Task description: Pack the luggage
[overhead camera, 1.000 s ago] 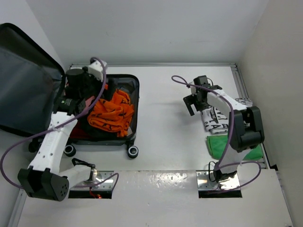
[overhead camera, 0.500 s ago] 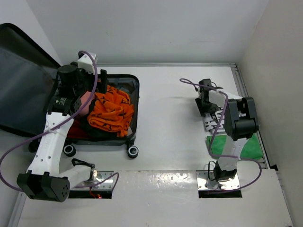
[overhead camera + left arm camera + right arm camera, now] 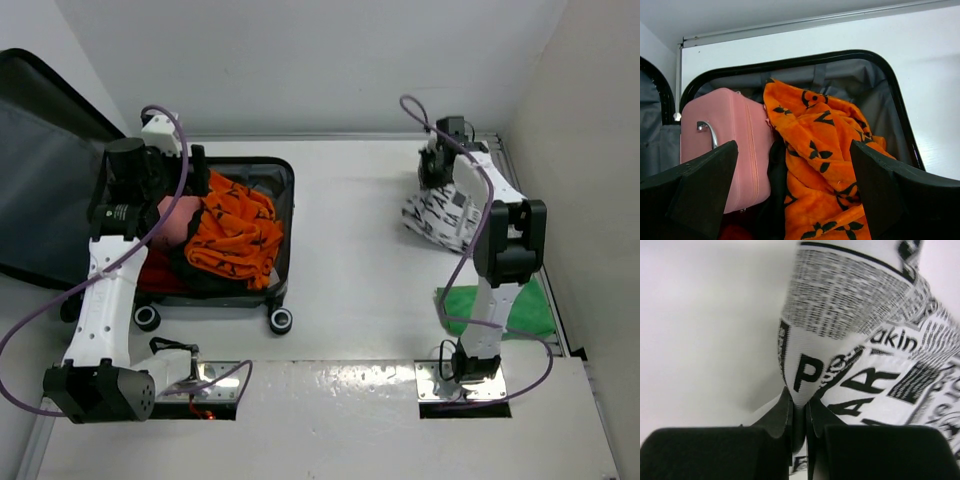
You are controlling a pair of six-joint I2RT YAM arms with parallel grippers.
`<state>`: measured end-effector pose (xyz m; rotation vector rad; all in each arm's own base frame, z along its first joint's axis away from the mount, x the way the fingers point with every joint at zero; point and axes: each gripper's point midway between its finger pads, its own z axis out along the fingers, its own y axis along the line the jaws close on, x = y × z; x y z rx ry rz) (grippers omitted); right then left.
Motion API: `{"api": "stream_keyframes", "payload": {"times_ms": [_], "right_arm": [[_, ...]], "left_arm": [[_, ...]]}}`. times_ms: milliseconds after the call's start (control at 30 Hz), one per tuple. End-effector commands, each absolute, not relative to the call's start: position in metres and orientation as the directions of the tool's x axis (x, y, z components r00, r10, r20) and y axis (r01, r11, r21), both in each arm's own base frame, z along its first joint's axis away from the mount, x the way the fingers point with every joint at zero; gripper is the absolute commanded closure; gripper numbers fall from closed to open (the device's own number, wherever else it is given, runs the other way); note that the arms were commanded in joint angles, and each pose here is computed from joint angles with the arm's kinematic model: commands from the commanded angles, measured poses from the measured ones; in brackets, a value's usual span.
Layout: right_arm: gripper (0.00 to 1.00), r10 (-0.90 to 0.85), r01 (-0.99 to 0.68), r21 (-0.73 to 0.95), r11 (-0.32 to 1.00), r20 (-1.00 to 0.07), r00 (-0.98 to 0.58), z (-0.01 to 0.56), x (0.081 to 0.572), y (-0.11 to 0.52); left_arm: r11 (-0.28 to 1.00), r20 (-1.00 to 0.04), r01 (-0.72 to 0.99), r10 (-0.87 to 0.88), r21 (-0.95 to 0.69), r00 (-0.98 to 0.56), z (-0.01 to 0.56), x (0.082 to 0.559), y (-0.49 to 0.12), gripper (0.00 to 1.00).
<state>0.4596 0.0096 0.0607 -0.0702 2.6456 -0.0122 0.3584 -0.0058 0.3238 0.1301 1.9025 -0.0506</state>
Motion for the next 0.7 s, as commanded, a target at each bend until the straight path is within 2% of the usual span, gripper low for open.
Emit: {"api": "stream_keyframes", "payload": {"times_ms": [0,133,200,267,300,400,433,500,567,600,667], "right_arm": [[1.0,0.04,-0.21,0.211,0.955,-0.79,-0.611,0.176,0.545,0.097],[1.0,0.105,-0.288,0.263,0.921,-0.879,-0.465,0.224,0.582,0.139],[1.0,0.126,-0.314,0.308,0.898,-0.864,-0.487,0.206,0.594,0.169],[1.0,0.127,-0.402,0.316,0.86,-0.894,-0.43,0.231,0.606,0.205],[1.0,0.1,-0.499,0.288,0.817,-0.924,-0.369,0.248,0.608,0.237],[1.0,0.054,-0.642,0.271,0.717,-0.94,-0.336,0.235,0.59,0.318],[1.0,0.046,-0.708,0.235,0.666,-0.96,-0.275,0.246,0.579,0.354],[1.0,-0.002,-0.803,0.201,0.561,-0.97,-0.244,0.232,0.543,0.421],[1.0,-0.012,-0.851,0.155,0.501,-0.983,-0.186,0.234,0.523,0.453],[1.0,-0.009,-0.893,0.13,0.432,-0.989,-0.148,0.236,0.491,0.493],[1.0,-0.028,-0.926,0.074,0.371,-0.995,-0.091,0.234,0.469,0.515]], "left_arm": [[0.996,-0.955,0.084,0.023,-0.002,-0.296,0.338,0.358,0.005,0.0],[0.998,-0.952,0.069,0.011,-0.01,-0.305,0.336,0.353,0.013,0.0],[0.999,-0.952,0.044,0.001,-0.013,-0.305,0.335,0.35,0.023,0.0],[0.999,-0.953,0.044,-0.002,-0.016,-0.303,0.335,0.347,0.024,0.0],[0.999,-0.953,0.028,-0.006,-0.016,-0.303,0.336,0.344,0.029,0.0],[0.999,-0.955,0.003,-0.035,-0.037,-0.294,0.338,0.339,0.035,0.0],[0.999,-0.952,0.002,-0.041,-0.043,-0.304,0.332,0.338,0.037,0.0],[0.998,-0.954,-0.005,-0.06,-0.061,-0.295,0.334,0.334,0.037,0.0],[0.998,-0.95,-0.016,-0.066,-0.064,-0.304,0.332,0.332,0.041,0.0],[0.997,-0.953,-0.029,-0.075,-0.07,-0.292,0.336,0.329,0.043,0.0],[0.997,-0.954,-0.031,-0.078,-0.072,-0.29,0.335,0.327,0.045,0.0]]}}
